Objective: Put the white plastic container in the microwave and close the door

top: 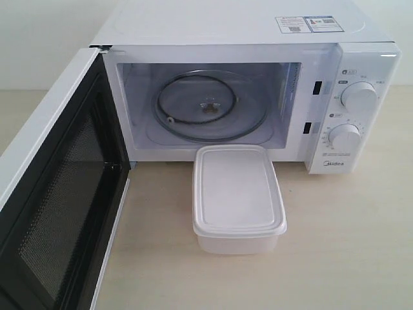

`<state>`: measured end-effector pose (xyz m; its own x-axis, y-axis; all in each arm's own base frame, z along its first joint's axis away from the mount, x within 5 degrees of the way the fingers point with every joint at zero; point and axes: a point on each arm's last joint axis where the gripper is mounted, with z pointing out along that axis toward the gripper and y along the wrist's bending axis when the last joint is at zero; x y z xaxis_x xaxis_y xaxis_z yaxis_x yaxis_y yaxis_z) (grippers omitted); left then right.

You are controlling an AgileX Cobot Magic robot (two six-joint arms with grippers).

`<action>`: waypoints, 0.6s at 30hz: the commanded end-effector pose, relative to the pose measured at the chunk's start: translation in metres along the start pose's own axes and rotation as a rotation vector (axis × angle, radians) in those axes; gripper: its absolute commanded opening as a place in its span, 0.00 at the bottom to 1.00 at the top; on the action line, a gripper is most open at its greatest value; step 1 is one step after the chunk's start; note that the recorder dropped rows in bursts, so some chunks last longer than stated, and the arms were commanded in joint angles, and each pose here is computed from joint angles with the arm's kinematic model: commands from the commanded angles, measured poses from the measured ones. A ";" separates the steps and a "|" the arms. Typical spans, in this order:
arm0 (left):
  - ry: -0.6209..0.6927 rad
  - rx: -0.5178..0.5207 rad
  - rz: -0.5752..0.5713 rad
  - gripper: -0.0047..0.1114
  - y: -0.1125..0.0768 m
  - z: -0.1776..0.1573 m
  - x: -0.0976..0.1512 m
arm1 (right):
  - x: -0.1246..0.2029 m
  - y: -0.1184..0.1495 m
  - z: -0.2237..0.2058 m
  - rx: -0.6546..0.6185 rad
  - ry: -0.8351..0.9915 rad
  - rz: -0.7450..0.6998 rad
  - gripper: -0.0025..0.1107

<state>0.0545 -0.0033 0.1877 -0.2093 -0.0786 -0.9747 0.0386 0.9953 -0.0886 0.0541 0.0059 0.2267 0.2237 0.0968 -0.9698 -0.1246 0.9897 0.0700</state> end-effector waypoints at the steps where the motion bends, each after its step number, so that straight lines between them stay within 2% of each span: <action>1: 0.002 -0.004 0.009 0.08 0.000 0.000 0.001 | -0.038 0.002 -0.009 -0.040 -0.433 0.090 0.02; 3: 0.002 -0.004 0.009 0.08 0.000 0.000 0.001 | -0.051 0.001 -0.010 -0.043 -0.463 0.166 0.02; 8: 0.002 -0.004 0.009 0.08 0.000 0.000 0.001 | -0.106 0.007 -0.008 -0.035 -0.306 0.170 0.02; 13: 0.002 -0.004 0.009 0.08 0.000 0.000 0.001 | -0.141 0.011 0.014 -0.006 -0.033 0.164 0.02; 18: 0.002 -0.004 0.009 0.08 0.000 0.000 0.001 | -0.151 0.012 0.046 0.024 0.228 0.149 0.02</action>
<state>0.0545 -0.0033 0.1877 -0.2093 -0.0786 -0.9747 0.0386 0.9953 -0.0886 0.0488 0.0063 0.3825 0.1271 0.2487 -0.9602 -0.1520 0.9615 0.2289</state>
